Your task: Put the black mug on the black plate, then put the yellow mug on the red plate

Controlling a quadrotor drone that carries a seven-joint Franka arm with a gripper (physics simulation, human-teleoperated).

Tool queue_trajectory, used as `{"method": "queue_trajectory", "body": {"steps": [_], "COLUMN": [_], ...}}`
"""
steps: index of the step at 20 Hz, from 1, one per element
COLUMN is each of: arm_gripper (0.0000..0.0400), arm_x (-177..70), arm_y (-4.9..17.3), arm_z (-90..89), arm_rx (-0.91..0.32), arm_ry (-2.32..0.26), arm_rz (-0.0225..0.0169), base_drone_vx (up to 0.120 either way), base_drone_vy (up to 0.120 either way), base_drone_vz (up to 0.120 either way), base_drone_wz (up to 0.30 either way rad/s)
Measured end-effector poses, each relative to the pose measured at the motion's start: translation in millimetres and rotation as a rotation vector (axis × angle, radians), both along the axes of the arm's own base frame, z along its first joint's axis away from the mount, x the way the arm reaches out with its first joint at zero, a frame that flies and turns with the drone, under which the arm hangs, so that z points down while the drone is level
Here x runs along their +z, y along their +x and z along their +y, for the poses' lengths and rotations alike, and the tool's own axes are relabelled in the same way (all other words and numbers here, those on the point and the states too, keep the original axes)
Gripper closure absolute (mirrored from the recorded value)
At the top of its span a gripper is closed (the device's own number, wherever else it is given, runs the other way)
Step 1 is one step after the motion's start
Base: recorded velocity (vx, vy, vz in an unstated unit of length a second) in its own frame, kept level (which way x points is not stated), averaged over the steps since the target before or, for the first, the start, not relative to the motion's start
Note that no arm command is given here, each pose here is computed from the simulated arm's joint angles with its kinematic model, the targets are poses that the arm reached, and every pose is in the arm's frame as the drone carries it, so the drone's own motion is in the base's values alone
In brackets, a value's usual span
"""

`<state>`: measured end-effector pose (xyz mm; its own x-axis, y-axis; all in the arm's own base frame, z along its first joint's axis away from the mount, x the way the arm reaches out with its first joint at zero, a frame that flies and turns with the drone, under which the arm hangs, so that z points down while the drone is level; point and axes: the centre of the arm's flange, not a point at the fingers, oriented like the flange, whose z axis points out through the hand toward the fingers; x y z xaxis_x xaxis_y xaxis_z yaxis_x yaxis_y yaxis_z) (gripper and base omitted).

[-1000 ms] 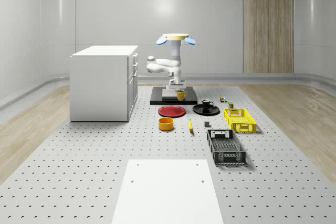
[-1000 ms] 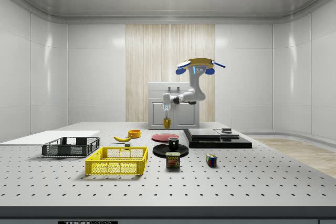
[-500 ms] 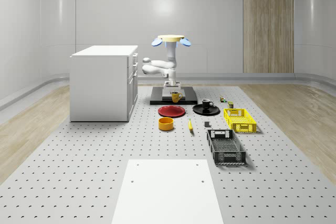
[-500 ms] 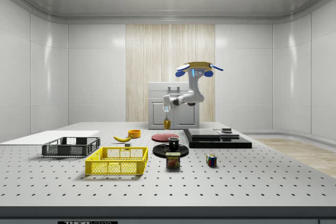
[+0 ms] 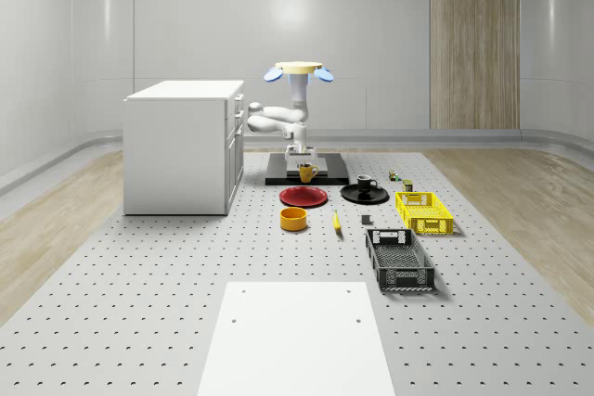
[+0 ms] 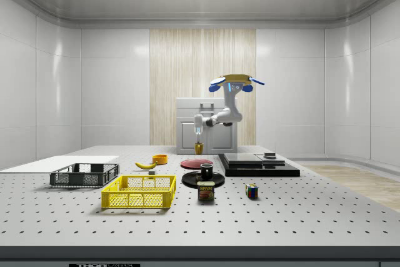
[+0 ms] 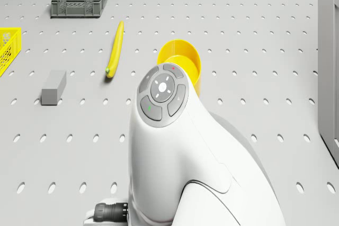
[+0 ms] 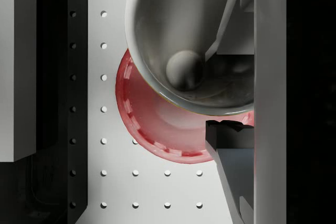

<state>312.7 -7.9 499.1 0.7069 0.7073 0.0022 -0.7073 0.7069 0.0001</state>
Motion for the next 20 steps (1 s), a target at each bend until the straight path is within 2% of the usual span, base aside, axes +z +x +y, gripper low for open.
{"method": "queue_trajectory", "body": {"steps": [13, 20], "arm_gripper": [0.029, 0.029], "arm_x": [57, 71], "arm_y": [0.0, 0.0], "arm_z": [0.1, 0.2], "arm_rx": [0.0, 0.0], "arm_ry": [0.0, 0.0], "arm_rz": [-0.0002, -0.0002], "base_drone_vx": [0.0, 0.0], "base_drone_vy": [0.0, 0.0], "base_drone_vz": [0.0, 0.0], "base_drone_wz": [0.0, 0.0]}}
